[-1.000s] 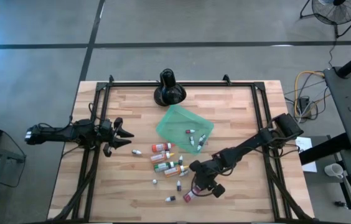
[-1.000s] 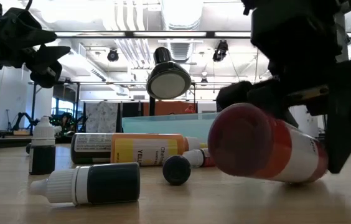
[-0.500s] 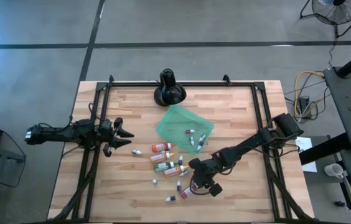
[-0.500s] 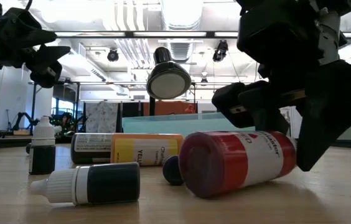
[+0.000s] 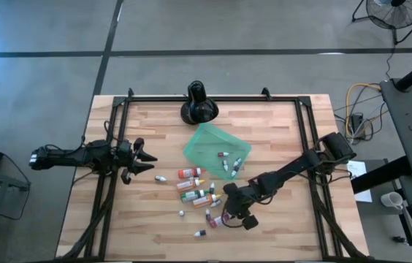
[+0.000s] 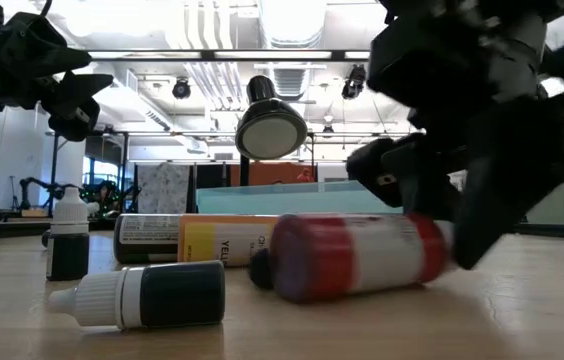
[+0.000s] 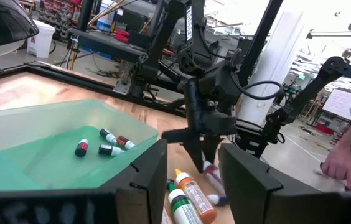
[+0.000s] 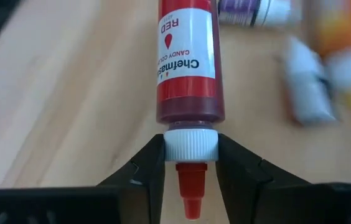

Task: Pick & Place food coloring
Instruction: Put the large red food coloring bottle into the green bin

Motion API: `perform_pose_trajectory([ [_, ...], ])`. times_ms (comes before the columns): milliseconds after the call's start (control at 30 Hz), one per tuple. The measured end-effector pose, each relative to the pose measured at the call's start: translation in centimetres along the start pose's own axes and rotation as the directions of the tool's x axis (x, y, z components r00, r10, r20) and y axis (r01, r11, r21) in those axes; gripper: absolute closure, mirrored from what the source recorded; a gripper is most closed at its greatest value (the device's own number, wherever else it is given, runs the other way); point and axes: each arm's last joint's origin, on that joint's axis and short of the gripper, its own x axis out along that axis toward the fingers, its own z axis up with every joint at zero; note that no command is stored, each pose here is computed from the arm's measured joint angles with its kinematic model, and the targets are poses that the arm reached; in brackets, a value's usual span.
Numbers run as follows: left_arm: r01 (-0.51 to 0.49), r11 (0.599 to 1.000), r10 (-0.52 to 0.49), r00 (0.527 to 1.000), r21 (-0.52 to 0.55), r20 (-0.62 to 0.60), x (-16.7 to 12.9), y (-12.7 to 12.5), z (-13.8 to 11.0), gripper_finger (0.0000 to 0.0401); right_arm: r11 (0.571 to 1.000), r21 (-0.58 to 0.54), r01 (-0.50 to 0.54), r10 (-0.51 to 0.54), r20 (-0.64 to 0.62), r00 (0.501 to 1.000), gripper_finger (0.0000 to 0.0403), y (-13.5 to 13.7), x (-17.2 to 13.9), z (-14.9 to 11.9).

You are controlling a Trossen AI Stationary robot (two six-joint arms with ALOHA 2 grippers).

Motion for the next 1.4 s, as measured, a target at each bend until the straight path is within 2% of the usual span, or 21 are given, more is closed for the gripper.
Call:
perform_pose_trajectory([
  [100, 0.0, 1.0, 0.0, 1.0, 0.0, 0.0, 0.0, 0.0, 0.0, 0.0284, 0.984, 0.169, 0.052, -0.04, -0.072, 0.997, 0.0298, -0.5, -0.9, 0.2],
  [200, 0.0, 1.0, 0.0, 1.0, 0.0, 0.0, 0.0, 0.0, 0.0, 0.0284, 0.963, 0.254, 0.095, -0.056, -0.158, 0.986, 0.0298, -0.6, -2.0, 0.5],
  [467, 0.0, 1.0, 0.0, 1.0, 0.0, 0.0, 0.0, 0.0, 0.0, 0.0284, 0.916, 0.354, 0.19, -0.026, -0.418, 0.908, 0.0298, 0.3, -5.7, 2.4],
  [733, 0.001, 1.0, -0.001, 1.0, 0.0, 0.0, 0.0, 0.0, 0.0, 0.0284, 0.847, 0.453, 0.279, -0.004, -0.519, 0.855, 0.0297, 1.1, -9.0, 4.8],
  [800, 0.001, 1.0, -0.001, 1.0, 0.0, 0.0, 0.0, 0.0, 0.0, 0.0284, 0.819, 0.472, 0.326, -0.001, -0.568, 0.823, 0.0297, 1.1, -9.7, 4.7],
  [900, 0.001, 1.0, -0.001, 1.0, 0.0, 0.0, 0.0, 0.0, 0.0, 0.0284, 0.763, 0.512, 0.395, 0.045, -0.652, 0.757, 0.0297, 0.8, -10.7, 4.1],
  [1000, 0.001, 1.0, -0.001, 1.0, 0.0, 0.0, 0.0, 0.0, 0.0, 0.0284, 0.703, 0.569, 0.427, 0.146, -0.703, 0.696, 0.0297, 0.0, -11.2, 3.2],
  [1067, 0.001, 1.0, -0.001, 1.0, 0.0, 0.0, 0.0, 0.0, 0.0, 0.0284, 0.627, 0.608, 0.487, 0.202, -0.731, 0.652, 0.0297, -0.8, -11.6, 2.5],
  [1133, 0.001, 1.0, -0.001, 1.0, 0.0, 0.0, 0.0, 0.0, 0.0, 0.0284, 0.532, 0.65, 0.542, 0.279, -0.739, 0.613, 0.0297, -1.6, -12.1, 2.0],
  [1200, 0.001, 1.0, -0.001, 1.0, 0.0, 0.0, 0.0, 0.0, 0.0, 0.0284, 0.444, 0.679, 0.584, 0.379, -0.734, 0.564, 0.0297, -2.0, -12.6, 1.5],
  [1300, 0.001, 1.0, -0.001, 1.0, 0.0, 0.0, 0.0, 0.0, 0.0, 0.0284, 0.348, 0.758, 0.552, 0.525, -0.645, 0.554, 0.0296, -2.1, -12.8, 1.3],
  [1400, 0.001, 1.0, -0.001, 1.0, 0.0, 0.0, 0.0, 0.0, 0.0, 0.0284, 0.311, 0.797, 0.518, 0.617, -0.584, 0.527, 0.0296, -1.9, -12.7, 0.8],
])
